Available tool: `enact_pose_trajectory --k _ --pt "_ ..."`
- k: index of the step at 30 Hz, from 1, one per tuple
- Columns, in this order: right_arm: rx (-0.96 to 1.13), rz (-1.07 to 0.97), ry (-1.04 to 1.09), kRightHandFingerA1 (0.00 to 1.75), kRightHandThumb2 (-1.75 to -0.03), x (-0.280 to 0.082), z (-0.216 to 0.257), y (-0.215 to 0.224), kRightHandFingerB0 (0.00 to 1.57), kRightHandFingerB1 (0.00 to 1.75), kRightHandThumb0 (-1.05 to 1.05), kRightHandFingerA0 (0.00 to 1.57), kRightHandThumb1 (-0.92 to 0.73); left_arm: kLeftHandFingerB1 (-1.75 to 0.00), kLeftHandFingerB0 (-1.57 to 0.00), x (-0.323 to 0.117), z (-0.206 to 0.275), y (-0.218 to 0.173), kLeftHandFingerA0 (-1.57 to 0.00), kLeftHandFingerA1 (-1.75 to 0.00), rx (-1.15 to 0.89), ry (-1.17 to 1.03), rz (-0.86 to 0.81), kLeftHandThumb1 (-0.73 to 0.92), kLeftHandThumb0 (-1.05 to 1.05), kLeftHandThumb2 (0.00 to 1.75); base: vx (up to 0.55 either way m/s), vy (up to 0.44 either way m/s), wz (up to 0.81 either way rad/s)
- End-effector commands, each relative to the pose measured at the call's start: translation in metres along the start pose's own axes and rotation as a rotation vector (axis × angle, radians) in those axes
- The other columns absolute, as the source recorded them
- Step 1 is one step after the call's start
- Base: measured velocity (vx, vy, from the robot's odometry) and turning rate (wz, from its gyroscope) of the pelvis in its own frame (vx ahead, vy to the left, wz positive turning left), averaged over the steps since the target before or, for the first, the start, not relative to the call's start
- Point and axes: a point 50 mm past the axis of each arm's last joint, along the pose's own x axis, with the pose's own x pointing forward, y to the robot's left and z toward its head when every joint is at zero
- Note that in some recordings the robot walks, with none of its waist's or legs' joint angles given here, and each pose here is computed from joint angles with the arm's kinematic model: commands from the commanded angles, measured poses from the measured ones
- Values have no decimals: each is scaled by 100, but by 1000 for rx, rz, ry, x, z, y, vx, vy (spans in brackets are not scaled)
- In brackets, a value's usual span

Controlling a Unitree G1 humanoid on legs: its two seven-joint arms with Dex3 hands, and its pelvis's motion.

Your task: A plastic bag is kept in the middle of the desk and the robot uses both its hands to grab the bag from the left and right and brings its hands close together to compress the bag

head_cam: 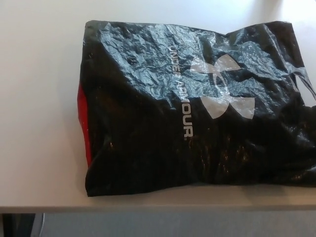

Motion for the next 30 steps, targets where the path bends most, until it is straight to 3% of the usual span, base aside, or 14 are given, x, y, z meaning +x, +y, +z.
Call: enact_pose_trajectory --k 1,2,7,8,10,11,17,18,19,21,22,28,29,30 --pt "-30 48 164 35 -67 33 -33 14 10 28 -82 6 -88 -33 -26 23 -52 -8 -29 -48 -8 235 74 92 -71 72 0 0 0" --pt "-9 57 184 43 -105 36 -40 17 8 36 -83 4 -69 -35 -24 24 -62 -10 -25 -49 -25 259 78 92 -71 72 0 0 0" --pt "-13 45 327 45 -108 38 -76 31 12 46 -93 4 -73 -36 -21 23 -95 -25 -23 -49 -35 359 100 92 -66 78 0 0 0" --pt "-20 46 353 51 -108 36 -82 33 0 49 -39 0 -48 -34 -20 21 -102 -28 -22 -46 -34 381 100 92 -65 80 0 0 0" --pt "-61 67 406 44 -110 30 -93 35 10 41 -91 2 -76 -37 -19 18 -112 -32 -20 -48 -50 409 90 92 -66 77 0 0 0" --pt "-54 65 434 37 -71 25 -99 38 12 30 -82 10 -88 -35 -21 14 -119 -34 -23 -46 -48 431 83 92 -60 79 0 0 0" --pt "-35 72 571 43 -108 -8 -129 50 11 42 -90 2 -74 -32 -20 -15 -151 -45 -22 -41 -80 581 85 92 -61 78 0 0 0" --pt "-46 76 584 34 -67 -10 -131 51 14 31 -84 12 -88 -35 -19 -18 -154 -47 -20 -43 -84 591 83 92 -63 75 0 0 0" --pt "-48 81 619 45 -108 -17 -136 54 10 43 -89 9 -73 -36 -19 -23 -159 -49 -19 -42 -87 619 82 92 -60 77 0 0 0" --pt "-50 91 677 31 -68 -28 -143 58 15 29 -80 13 -90 -36 -18 -32 -167 -55 -17 -41 -98 665 92 92 -60 77 0 0 0" --pt "-47 95 699 43 -107 -33 -146 62 10 43 -87 7 -73 -34 -15 -36 -172 -59 -15 -41 -98 689 99 92 -57 79 0 0 0" --pt "-42 135 764 49 -110 -62 -154 79 0 47 -37 0 -52 -47 0 -62 -189 -75 -4 -50 -81 800 52 70 -29 121 0 0 0" --pt "-36 141 768 35 -66 -64 -154 83 20 33 -77 17 -87 -35 -15 -67 -191 -78 -15 -42 -59 813 39 92 -54 82 0 0 0" --pt "-34 147 774 49 -109 -67 -154 85 0 47 -37 0 -50 -33 -15 -69 -192 -80 -14 -41 -60 819 37 92 -55 81 0 0 0"
